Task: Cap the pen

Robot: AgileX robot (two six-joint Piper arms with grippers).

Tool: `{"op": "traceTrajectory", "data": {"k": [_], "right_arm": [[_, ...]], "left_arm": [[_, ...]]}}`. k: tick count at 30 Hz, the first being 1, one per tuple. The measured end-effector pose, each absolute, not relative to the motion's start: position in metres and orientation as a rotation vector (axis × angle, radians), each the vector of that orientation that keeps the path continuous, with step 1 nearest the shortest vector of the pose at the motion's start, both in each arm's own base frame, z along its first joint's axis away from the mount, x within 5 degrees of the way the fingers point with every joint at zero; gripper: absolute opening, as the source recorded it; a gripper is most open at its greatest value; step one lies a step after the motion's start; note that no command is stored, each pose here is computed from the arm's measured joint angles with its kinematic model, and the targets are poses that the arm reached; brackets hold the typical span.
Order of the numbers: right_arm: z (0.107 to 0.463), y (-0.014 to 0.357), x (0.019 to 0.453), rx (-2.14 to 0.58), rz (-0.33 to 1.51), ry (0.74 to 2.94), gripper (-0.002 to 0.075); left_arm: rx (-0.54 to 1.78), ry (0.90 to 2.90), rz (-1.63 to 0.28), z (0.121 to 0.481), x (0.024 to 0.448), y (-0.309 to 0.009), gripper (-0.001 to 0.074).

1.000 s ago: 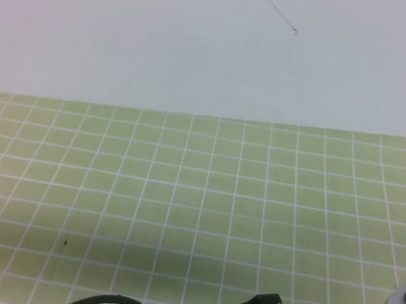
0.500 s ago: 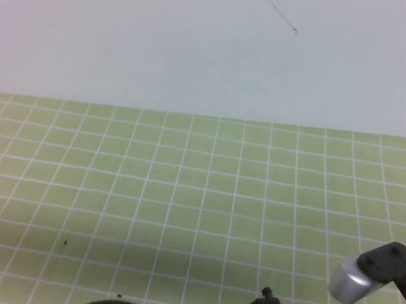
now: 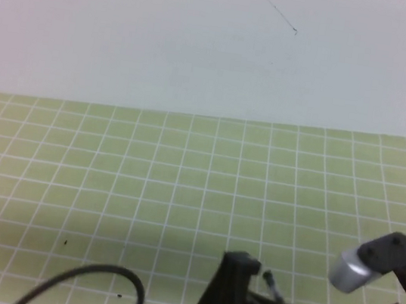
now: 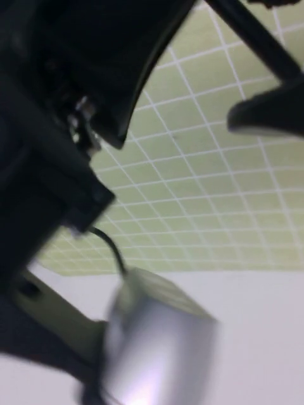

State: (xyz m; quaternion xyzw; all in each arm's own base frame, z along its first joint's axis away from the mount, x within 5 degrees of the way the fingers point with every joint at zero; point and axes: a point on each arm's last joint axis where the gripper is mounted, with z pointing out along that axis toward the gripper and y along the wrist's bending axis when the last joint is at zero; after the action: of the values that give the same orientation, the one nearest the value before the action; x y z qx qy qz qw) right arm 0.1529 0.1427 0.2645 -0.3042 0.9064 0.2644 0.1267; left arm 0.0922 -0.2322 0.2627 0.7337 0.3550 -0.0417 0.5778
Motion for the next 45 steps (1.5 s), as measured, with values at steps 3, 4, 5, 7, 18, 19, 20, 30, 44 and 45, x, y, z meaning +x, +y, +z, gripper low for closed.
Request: {"op": "traceTrajectory", "data": {"k": [3, 4, 5, 7, 18, 19, 20, 30, 44, 45], "right_arm": [[0.266, 0.143, 0.161, -0.786, 0.733, 2.602, -0.0004], [0.266, 0.142, 0.164, -0.752, 0.714, 2.59, -0.0004], [0.266, 0.142, 0.166, -0.714, 0.694, 2.582, -0.0004], [0.267, 0.141, 0.171, -0.649, 0.669, 2.564, -0.0004], [0.23, 0.158, 0.226, -0.366, 0.576, 2.466, -0.0004], [0.225, 0.16, 0.233, -0.307, 0.574, 2.452, -0.0004], [0.22, 0.162, 0.238, -0.262, 0.573, 2.449, -0.0004], [0.168, 0.184, 0.269, -0.287, 0.538, 2.774, 0.0266], [0.235, 0.167, 0.251, -0.423, 0.359, 2.832, 0.0023], [0.247, 0.161, 0.246, -0.396, 0.31, 2.816, 0.0]], "left_arm": [[1.634, 0.952, -0.155, 0.268, 0.094, -0.228, 0.034], [1.611, 0.971, -0.163, 0.27, 0.094, -0.226, 0.0298], [1.586, 0.994, -0.17, 0.273, 0.095, -0.224, 0.0232], [1.55, 1.018, -0.17, 0.278, 0.096, -0.219, 0.0077], [1.116, 1.379, -0.268, 0.304, 0.125, -0.176, 0.0001], [1.076, 1.416, -0.279, 0.305, 0.128, -0.172, 0.0001], [1.043, 1.441, -0.28, 0.306, 0.13, -0.168, 0.0001], [0.864, 1.525, -0.236, 0.314, 0.133, -0.136, 0.0001], [0.71, 1.549, -0.186, 0.31, 0.099, -0.076, 0.0001], [0.686, 1.538, -0.184, 0.31, 0.096, -0.07, 0.0001]]}}
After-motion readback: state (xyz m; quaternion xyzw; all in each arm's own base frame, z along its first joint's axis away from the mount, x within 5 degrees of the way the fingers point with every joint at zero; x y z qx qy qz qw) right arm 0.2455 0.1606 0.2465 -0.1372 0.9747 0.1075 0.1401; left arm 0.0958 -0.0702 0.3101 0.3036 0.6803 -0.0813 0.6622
